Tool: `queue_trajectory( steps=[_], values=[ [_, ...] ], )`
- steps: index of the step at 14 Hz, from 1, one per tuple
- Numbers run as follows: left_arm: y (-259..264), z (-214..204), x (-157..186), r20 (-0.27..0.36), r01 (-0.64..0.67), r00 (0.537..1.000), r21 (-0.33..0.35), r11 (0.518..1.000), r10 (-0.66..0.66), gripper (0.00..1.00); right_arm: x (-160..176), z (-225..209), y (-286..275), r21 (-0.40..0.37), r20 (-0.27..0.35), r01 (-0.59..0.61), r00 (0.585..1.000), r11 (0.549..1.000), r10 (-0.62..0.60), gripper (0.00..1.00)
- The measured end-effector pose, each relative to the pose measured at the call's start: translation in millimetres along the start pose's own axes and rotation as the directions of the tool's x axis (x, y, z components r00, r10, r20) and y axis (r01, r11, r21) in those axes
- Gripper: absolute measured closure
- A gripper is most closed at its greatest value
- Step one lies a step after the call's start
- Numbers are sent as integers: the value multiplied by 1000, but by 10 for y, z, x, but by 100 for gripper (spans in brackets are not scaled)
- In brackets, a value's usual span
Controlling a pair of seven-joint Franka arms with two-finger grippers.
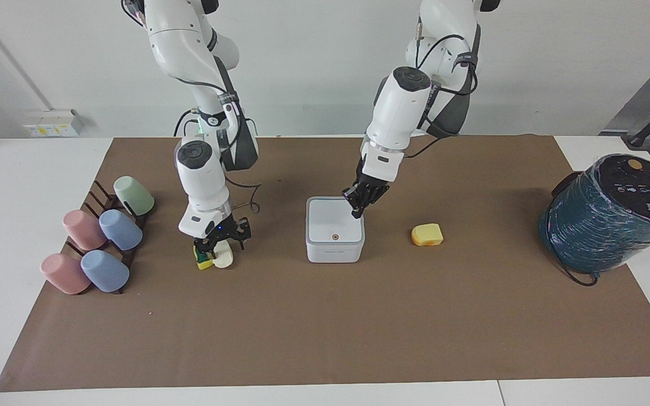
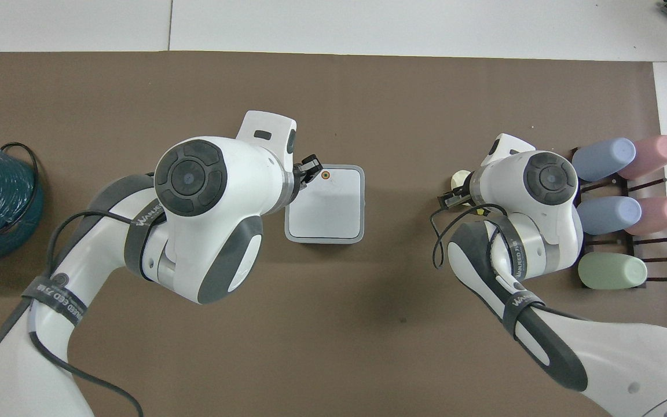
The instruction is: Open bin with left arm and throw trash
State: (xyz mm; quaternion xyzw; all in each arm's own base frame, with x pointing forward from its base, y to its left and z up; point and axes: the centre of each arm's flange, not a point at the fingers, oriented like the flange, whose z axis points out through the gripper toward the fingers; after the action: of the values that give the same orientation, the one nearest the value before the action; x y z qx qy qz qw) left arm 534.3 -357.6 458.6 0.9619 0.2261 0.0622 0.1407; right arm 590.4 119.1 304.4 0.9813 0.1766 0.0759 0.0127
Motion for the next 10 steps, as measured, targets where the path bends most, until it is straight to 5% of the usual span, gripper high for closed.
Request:
queue_trajectory(
  steps=[4,10],
  values=[
    [65,241,-101,6,6,1000,-7,1000,-6,99,3,-4,4,-2,-20,-47,999,999,47,79],
    [98,510,-95,-11,12,1000,-32,999,-12,99,201,-294,-70,16,-62,-280,958,960,280,93]
  ],
)
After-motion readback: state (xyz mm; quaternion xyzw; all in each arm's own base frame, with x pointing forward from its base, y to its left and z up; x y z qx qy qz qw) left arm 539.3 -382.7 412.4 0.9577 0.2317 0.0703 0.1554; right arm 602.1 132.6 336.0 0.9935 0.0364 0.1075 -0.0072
